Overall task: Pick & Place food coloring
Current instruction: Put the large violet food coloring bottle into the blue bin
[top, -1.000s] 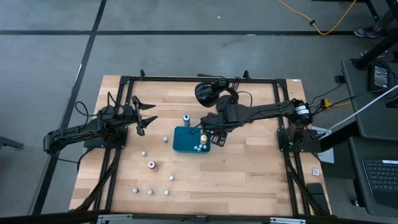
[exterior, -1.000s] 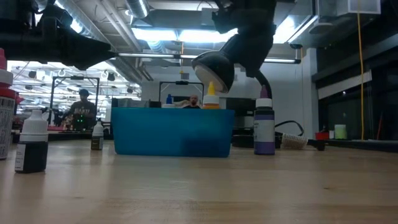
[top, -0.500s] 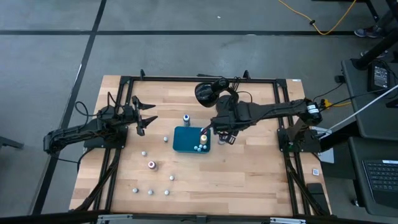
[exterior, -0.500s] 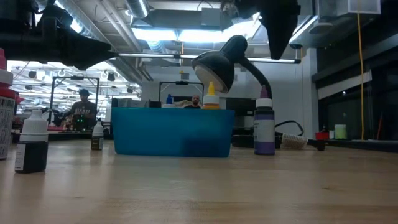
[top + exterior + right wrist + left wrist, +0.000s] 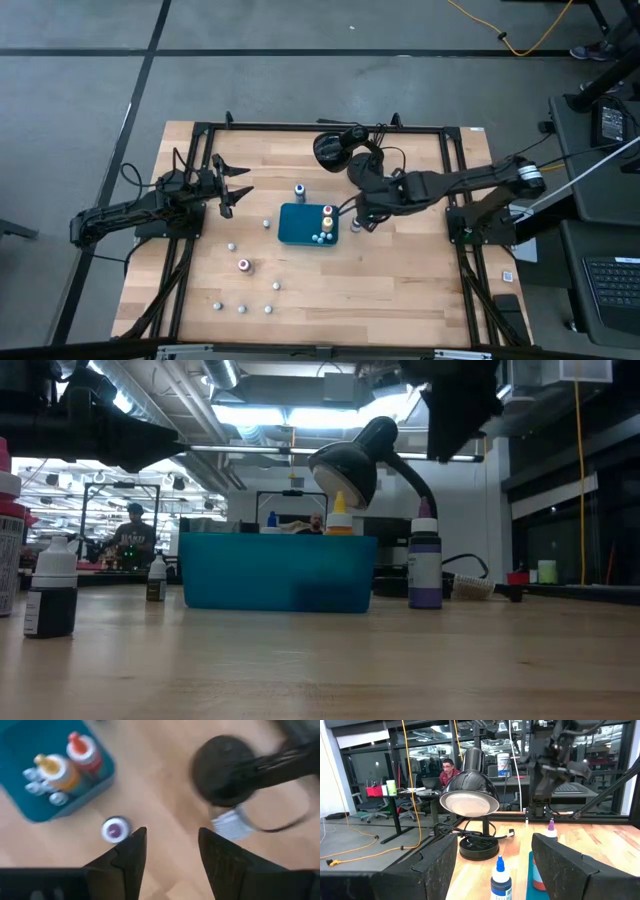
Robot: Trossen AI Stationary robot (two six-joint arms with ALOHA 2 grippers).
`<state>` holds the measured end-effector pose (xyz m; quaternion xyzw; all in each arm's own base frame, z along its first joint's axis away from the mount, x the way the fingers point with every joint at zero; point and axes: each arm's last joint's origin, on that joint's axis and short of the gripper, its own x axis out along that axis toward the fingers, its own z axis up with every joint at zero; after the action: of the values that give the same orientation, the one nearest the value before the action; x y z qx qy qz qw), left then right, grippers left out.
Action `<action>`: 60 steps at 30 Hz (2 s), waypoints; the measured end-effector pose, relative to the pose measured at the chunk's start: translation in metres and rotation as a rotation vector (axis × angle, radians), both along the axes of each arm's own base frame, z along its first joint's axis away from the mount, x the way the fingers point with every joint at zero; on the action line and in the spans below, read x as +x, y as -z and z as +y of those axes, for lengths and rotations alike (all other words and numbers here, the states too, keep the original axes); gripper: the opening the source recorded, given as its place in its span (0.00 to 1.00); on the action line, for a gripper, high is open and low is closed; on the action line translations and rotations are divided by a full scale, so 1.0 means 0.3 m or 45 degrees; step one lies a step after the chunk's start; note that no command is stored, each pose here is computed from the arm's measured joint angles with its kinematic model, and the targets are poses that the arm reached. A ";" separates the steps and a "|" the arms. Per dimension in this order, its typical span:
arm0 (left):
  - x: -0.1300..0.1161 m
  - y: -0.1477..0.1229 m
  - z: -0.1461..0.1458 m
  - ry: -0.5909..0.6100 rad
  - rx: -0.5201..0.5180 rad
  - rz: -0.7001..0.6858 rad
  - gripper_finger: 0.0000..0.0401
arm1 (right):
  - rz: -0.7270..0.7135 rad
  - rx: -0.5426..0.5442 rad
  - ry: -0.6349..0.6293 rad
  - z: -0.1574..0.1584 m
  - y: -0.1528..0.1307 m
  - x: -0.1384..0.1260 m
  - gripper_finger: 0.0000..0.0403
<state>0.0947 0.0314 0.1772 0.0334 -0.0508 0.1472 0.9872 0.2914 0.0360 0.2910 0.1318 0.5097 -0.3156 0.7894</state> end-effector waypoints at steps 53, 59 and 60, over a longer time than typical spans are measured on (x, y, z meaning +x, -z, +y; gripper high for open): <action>0.000 0.000 0.000 0.000 0.000 0.000 0.63 | -0.075 -0.001 -0.685 -0.001 0.277 -0.016 0.57; 0.000 0.000 0.000 0.000 0.000 0.000 0.63 | -0.101 -0.012 -0.703 -0.009 0.284 0.004 0.63; 0.000 0.000 0.000 0.000 0.000 0.000 0.63 | -0.115 -0.021 -0.715 -0.009 0.287 0.011 0.63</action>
<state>0.0947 0.0314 0.1772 0.0334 -0.0509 0.1472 0.9872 0.2948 0.0334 0.2050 -0.0072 0.4880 -0.0827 0.8689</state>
